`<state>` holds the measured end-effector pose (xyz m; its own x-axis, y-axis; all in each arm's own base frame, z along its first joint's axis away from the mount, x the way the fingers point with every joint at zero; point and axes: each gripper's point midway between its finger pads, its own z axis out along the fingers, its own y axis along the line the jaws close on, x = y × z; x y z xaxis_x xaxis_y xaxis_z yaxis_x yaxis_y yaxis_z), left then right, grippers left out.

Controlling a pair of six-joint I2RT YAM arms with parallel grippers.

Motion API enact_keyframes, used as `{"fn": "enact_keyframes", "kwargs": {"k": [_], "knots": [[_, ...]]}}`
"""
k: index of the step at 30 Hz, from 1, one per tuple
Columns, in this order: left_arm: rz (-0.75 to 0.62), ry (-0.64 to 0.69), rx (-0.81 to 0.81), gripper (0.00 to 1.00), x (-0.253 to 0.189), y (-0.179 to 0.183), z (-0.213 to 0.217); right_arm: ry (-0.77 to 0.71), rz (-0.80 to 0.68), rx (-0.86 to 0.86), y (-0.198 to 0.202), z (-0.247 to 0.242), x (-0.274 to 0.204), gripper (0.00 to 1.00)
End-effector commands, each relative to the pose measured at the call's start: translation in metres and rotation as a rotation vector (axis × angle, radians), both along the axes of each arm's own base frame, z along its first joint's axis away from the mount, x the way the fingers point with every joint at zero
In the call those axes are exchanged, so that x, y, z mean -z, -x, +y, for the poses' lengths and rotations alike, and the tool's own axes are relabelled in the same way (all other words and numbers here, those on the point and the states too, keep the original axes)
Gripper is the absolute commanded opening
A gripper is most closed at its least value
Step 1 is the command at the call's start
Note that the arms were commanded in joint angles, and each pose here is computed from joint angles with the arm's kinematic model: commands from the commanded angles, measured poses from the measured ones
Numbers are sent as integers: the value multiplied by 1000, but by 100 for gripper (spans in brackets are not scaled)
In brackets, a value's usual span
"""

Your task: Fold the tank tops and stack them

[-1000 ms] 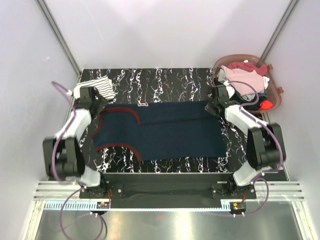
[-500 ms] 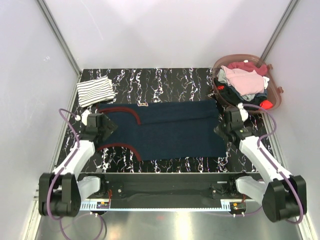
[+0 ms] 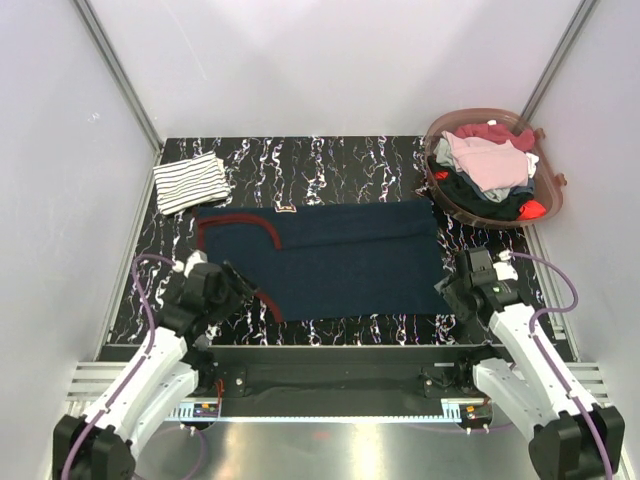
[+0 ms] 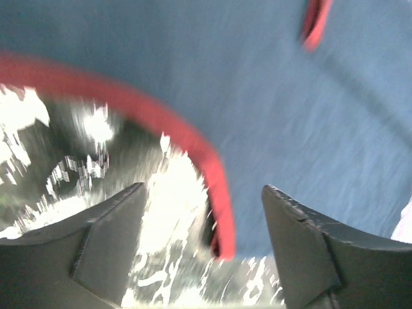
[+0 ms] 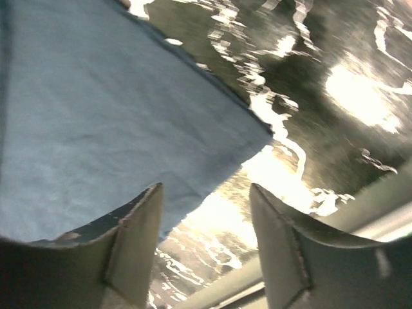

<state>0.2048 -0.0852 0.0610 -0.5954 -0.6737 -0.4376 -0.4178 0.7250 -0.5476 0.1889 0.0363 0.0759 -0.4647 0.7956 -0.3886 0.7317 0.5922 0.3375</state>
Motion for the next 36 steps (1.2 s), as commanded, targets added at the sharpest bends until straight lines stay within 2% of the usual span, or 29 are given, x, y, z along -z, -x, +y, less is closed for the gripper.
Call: {"fn": "enact_keyframes", "kwargs": {"k": [1,5,12,14,25,28,30,36], "knots": [[73,90,35,75,14,18,-24,33,106,97,15,-11,14,61],[96,91,80,74,16,19,-46,42,190,130,20,-12,27,51],[134,46,179,73,18,27,-82,74,231,166,19,-17,45,55],[142,48,189,72,19,31,-87,97,228,184,17,-21,47,52],[174,-4,172,71,25,41,-79,121,212,250,-4,-29,50,58],[185,1,176,71,28,44,-80,111,218,251,-8,-28,53,53],[193,0,179,70,31,46,-80,115,225,260,-9,-29,54,41],[212,-5,185,66,35,52,-80,112,212,270,-10,-30,51,26]]}}
